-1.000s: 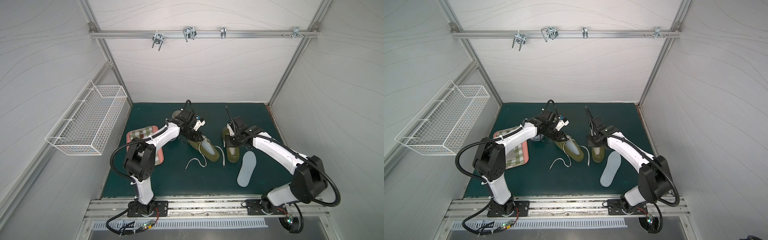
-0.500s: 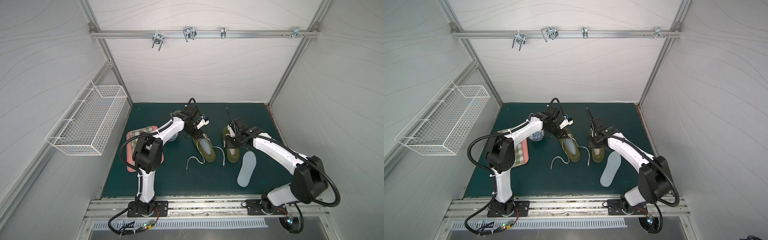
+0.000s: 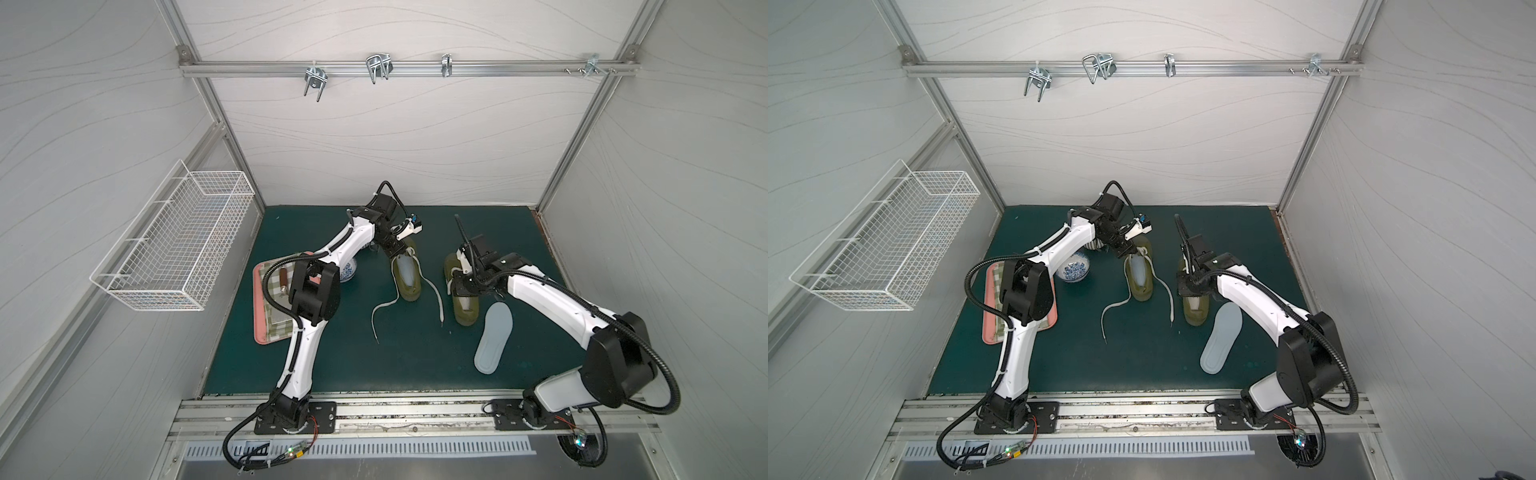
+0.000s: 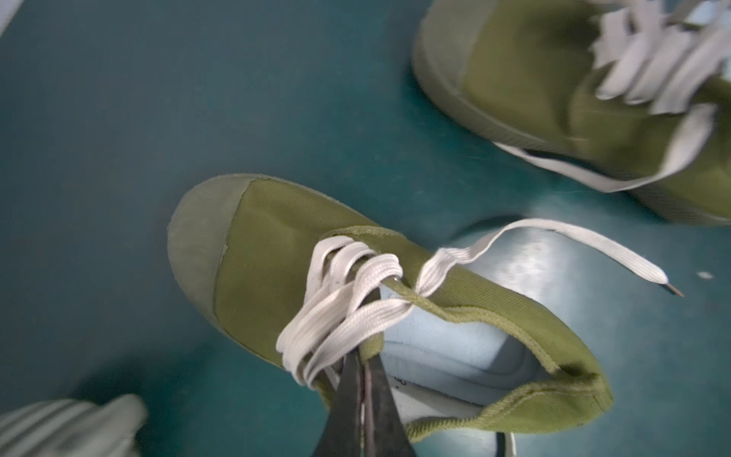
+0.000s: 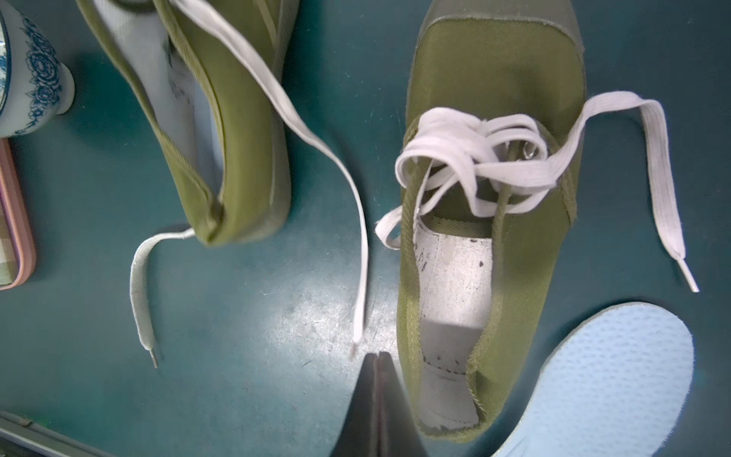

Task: Insert the insole into the shoe
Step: Place the shoe at the center of the board.

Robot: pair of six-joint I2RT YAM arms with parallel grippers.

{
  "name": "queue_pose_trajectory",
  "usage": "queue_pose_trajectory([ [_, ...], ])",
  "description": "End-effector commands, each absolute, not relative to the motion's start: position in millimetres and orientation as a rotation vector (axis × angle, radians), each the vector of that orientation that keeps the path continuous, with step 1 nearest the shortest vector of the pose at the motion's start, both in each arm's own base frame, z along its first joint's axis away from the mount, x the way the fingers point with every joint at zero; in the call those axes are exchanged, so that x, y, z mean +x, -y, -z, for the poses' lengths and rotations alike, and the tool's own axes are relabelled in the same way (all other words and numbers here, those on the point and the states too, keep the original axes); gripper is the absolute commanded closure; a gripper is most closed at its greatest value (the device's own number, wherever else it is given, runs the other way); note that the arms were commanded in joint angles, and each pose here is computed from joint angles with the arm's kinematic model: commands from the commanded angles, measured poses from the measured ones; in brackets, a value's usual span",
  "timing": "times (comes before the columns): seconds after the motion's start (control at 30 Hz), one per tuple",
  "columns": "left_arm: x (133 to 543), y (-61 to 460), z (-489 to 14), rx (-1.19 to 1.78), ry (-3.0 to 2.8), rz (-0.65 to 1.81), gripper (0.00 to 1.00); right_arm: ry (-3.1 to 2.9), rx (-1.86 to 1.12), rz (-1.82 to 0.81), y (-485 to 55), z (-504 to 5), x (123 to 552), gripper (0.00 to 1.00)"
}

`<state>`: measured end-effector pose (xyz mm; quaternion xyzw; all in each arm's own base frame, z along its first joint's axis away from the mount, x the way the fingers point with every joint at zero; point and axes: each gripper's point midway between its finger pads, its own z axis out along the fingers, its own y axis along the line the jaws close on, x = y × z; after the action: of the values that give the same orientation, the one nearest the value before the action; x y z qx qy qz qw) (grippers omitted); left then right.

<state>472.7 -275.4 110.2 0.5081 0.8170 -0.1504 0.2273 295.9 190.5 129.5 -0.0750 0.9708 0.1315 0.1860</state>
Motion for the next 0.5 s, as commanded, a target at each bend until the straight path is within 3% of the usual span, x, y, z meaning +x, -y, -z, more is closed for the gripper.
queue_pose_trajectory([
  [0.0,488,273,-115,1.491,-2.156,0.336,1.00,-2.716,-0.220,-0.387,-187,-140,294,1.00],
  [0.47,456,284,-95,1.512,-2.152,0.385,0.98,-2.717,-0.207,-0.398,-182,-138,294,1.00],
])
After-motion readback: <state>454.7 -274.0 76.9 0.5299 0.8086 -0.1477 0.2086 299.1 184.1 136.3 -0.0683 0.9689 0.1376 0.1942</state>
